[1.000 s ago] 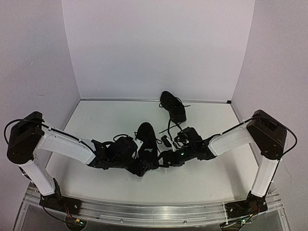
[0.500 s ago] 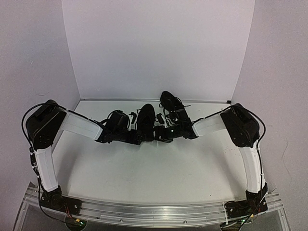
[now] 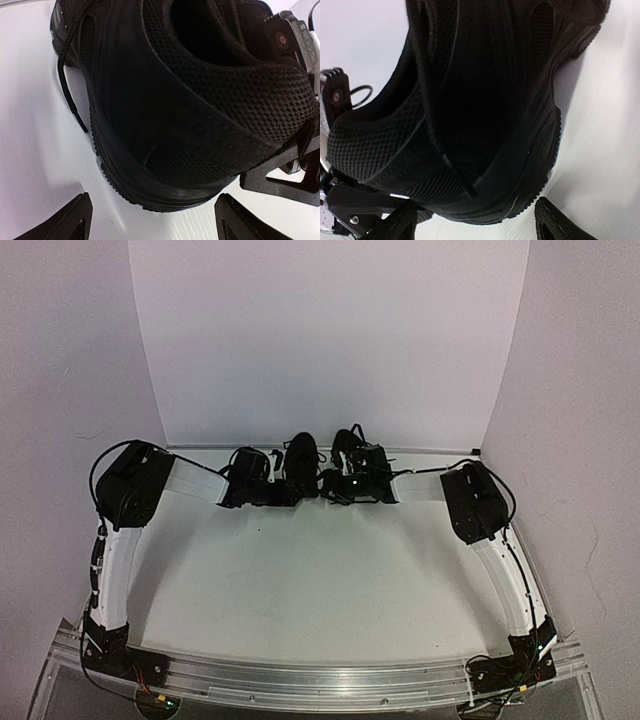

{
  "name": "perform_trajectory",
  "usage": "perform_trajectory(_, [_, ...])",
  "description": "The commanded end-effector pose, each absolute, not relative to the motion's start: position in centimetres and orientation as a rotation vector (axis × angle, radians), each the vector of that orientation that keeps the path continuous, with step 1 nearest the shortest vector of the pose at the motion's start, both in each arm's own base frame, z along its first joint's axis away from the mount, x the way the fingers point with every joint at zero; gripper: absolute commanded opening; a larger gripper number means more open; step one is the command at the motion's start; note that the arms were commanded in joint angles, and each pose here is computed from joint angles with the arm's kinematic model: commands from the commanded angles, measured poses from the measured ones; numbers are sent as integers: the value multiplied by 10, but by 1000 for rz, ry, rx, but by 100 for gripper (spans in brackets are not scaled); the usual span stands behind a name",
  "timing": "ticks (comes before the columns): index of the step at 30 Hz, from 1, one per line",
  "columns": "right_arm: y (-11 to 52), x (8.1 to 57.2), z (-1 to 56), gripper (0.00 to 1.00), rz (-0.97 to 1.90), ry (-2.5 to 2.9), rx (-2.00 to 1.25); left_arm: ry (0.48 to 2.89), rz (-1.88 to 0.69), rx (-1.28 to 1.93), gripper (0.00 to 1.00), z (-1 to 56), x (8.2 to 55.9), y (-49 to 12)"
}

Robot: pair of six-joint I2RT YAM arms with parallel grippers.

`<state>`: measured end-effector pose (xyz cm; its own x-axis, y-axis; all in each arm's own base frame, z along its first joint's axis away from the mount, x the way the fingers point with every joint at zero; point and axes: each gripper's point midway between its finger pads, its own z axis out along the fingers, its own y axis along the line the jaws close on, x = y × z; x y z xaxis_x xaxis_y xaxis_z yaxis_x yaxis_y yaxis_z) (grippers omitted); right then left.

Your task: Tie the shoes

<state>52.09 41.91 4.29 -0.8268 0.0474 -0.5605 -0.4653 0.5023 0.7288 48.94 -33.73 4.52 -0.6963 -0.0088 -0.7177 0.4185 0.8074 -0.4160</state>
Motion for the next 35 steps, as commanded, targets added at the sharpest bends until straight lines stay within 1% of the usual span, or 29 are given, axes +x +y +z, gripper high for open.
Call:
perform_trajectory(1, [414, 540, 60, 78, 1292, 2208, -321, 2201, -750, 343, 90, 75, 507, -339])
perform_trajectory(5, [408, 526, 116, 83, 1275, 2145, -406, 2215, -748, 333, 99, 110, 502, -323])
perform_trajectory(8, [396, 503, 158, 89, 1256, 2098, -462, 2256, -734, 317, 100, 136, 487, -307])
perform_trajectory(13, [363, 454, 207, 94, 1164, 2053, -520, 2294, -684, 248, 100, 172, 453, -277])
perform_trajectory(16, [334, 422, 193, 98, 1058, 2096, -527, 2331, -652, 160, 100, 169, 427, -255])
perform_trajectory(17, [325, 412, 192, 98, 1029, 2096, -528, 2334, -655, 135, 100, 168, 416, -248])
perform_trajectory(18, [315, 401, 176, 98, 1004, 2134, -515, 2329, -662, 116, 100, 171, 407, -243])
perform_trajectory(24, [277, 336, 133, 98, 1012, 2211, -438, 2376, -685, 14, 100, 136, 352, -214])
perform_trajectory(27, [260, 311, 112, 98, 1000, 2260, -401, 2392, -710, -2, 100, 122, 332, -212])
perform_trajectory(31, [251, 299, 116, 98, 994, 2250, -372, 2423, -663, 25, 100, 109, 317, -220])
perform_trajectory(35, [252, 303, 122, 98, 981, 2241, -383, 2412, -610, 86, 100, 112, 316, -236])
